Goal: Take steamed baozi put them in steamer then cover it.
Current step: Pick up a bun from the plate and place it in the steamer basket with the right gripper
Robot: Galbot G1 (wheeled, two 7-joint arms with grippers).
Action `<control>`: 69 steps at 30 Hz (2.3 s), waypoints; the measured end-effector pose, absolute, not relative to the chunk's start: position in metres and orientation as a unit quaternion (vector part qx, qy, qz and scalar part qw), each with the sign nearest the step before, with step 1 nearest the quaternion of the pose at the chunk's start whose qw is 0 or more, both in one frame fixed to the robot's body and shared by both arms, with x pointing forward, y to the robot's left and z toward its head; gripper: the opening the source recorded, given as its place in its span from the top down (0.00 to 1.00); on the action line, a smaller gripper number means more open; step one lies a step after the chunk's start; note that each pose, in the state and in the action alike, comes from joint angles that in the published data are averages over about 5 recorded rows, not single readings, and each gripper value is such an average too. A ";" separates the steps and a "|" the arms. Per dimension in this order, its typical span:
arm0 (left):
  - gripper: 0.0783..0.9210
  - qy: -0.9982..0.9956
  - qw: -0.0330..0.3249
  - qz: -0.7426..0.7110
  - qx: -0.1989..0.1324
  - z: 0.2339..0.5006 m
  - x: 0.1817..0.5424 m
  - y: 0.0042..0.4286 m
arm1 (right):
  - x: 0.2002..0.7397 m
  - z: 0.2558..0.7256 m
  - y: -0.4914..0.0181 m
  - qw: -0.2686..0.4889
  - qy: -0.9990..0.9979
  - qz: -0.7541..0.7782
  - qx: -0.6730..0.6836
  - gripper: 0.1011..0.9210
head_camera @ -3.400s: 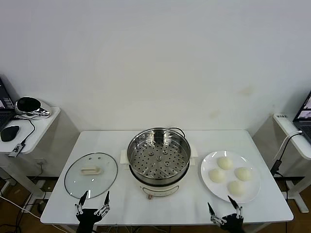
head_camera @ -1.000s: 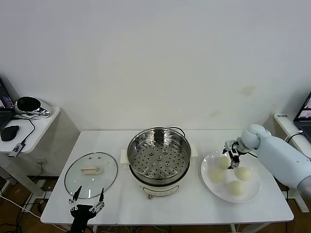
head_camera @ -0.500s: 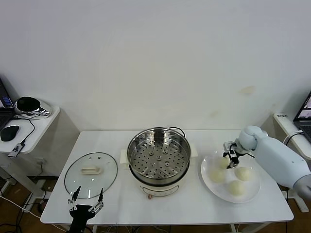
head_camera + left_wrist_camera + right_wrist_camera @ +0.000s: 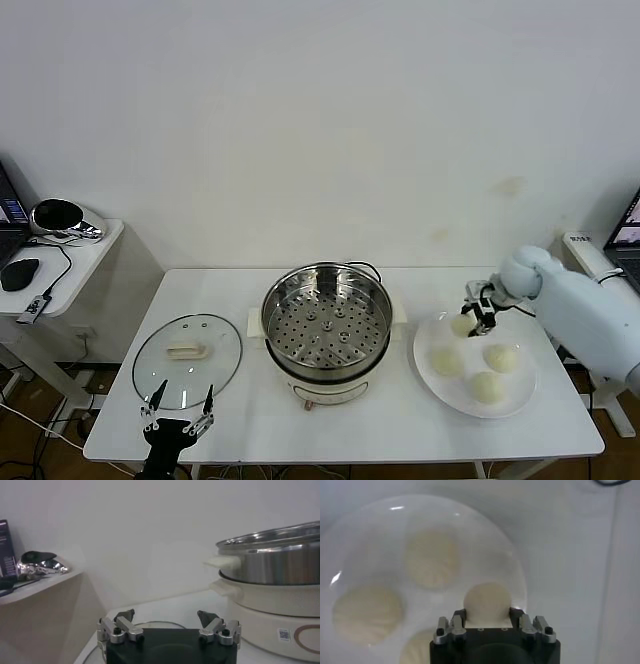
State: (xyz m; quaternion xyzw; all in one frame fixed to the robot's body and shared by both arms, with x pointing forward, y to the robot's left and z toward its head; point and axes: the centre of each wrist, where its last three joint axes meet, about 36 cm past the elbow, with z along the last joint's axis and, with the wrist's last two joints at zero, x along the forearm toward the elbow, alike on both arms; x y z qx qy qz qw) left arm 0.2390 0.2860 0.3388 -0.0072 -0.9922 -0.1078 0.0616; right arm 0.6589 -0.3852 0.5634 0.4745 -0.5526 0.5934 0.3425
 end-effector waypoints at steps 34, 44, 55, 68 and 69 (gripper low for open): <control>0.12 -0.993 0.055 -0.108 0.011 0.350 0.240 0.312 | 0.693 0.646 -0.080 0.055 -0.292 0.708 0.640 0.42; 0.12 -0.993 0.052 -0.106 0.018 0.350 0.243 0.315 | 0.698 0.611 -0.061 0.017 -0.211 0.735 0.644 0.42; 0.12 -0.993 0.051 -0.104 0.020 0.349 0.246 0.314 | 0.704 0.589 -0.049 -0.010 -0.163 0.749 0.642 0.42; 0.12 -0.993 0.049 -0.101 0.021 0.351 0.245 0.313 | 0.706 0.602 -0.054 -0.020 -0.149 0.757 0.636 0.13; 0.12 -0.994 0.048 -0.101 0.021 0.352 0.244 0.313 | 0.704 0.606 -0.056 -0.018 -0.153 0.756 0.636 0.13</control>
